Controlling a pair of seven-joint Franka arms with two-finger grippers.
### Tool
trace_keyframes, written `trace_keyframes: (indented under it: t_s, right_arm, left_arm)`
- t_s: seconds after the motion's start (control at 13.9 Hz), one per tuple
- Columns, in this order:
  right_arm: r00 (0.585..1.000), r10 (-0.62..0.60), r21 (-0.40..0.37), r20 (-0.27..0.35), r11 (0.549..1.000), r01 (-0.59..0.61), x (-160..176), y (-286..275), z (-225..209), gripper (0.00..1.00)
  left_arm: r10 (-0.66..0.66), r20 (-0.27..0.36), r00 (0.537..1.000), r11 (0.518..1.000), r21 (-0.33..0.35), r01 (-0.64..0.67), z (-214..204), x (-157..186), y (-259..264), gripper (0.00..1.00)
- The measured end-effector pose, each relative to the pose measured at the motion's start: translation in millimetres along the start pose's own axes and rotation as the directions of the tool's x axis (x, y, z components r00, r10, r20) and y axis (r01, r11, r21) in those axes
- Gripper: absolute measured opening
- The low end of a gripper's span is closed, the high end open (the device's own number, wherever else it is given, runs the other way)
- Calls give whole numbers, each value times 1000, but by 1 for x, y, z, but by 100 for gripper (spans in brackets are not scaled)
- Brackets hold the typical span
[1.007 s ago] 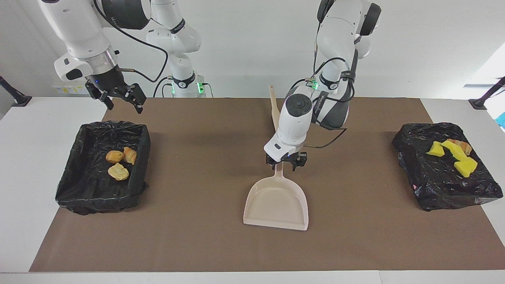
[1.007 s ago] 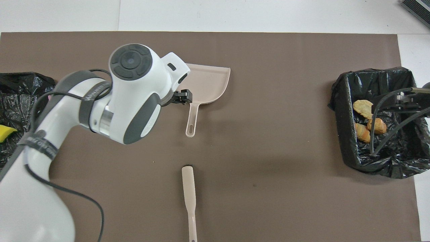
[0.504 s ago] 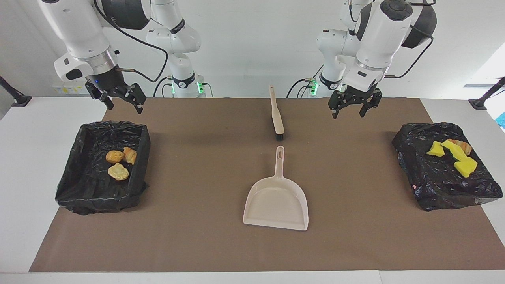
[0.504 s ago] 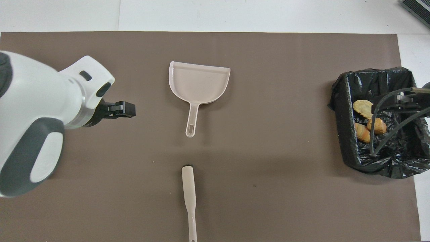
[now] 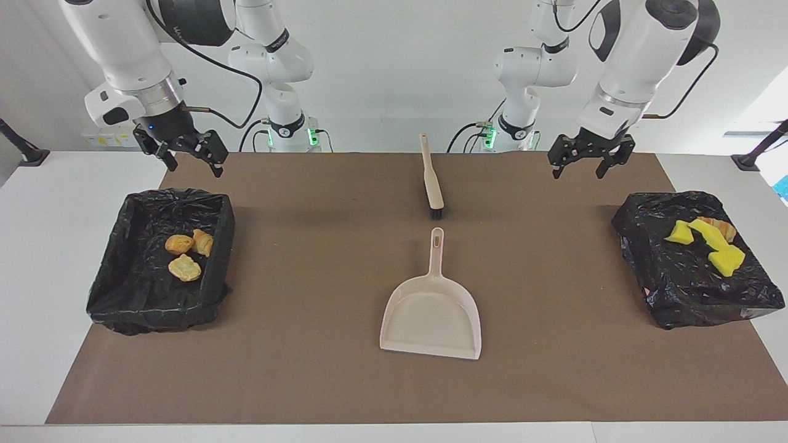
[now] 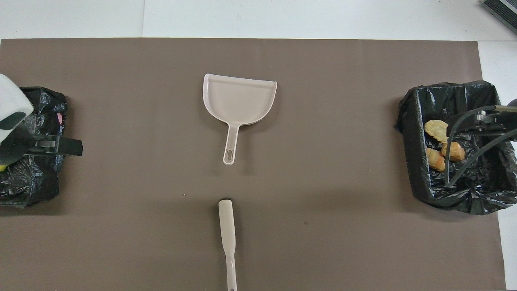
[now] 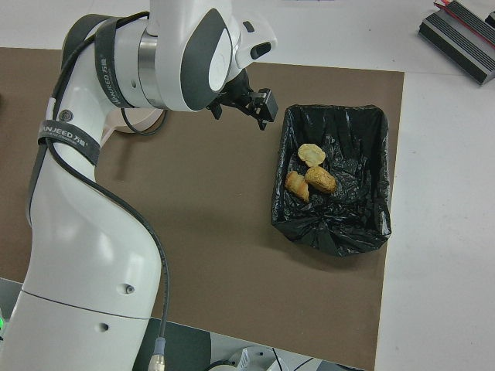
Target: Sweep and dump trash in bin
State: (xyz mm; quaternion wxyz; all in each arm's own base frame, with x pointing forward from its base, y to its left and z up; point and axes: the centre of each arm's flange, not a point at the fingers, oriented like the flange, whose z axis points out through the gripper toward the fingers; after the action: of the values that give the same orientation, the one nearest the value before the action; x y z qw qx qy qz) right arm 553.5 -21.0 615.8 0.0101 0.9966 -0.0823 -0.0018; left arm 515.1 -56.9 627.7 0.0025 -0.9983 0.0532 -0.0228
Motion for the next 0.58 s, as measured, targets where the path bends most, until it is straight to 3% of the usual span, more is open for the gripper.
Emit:
trace_keyframes:
  t_s: [0.22, 0.58]
  right_arm:
    - [1000, 0, 0, 0, 1000, 0, 0, 0, 0, 100]
    - [1000, 0, 0, 0, 1000, 0, 0, 0, 0, 100]
  left_arm:
    - [-19, 27, 999, 1000, 1, 19, -28, 2, -12, 100]
    - [6, 48, 999, 1000, -16, -5, -36, 15, -34, 100]
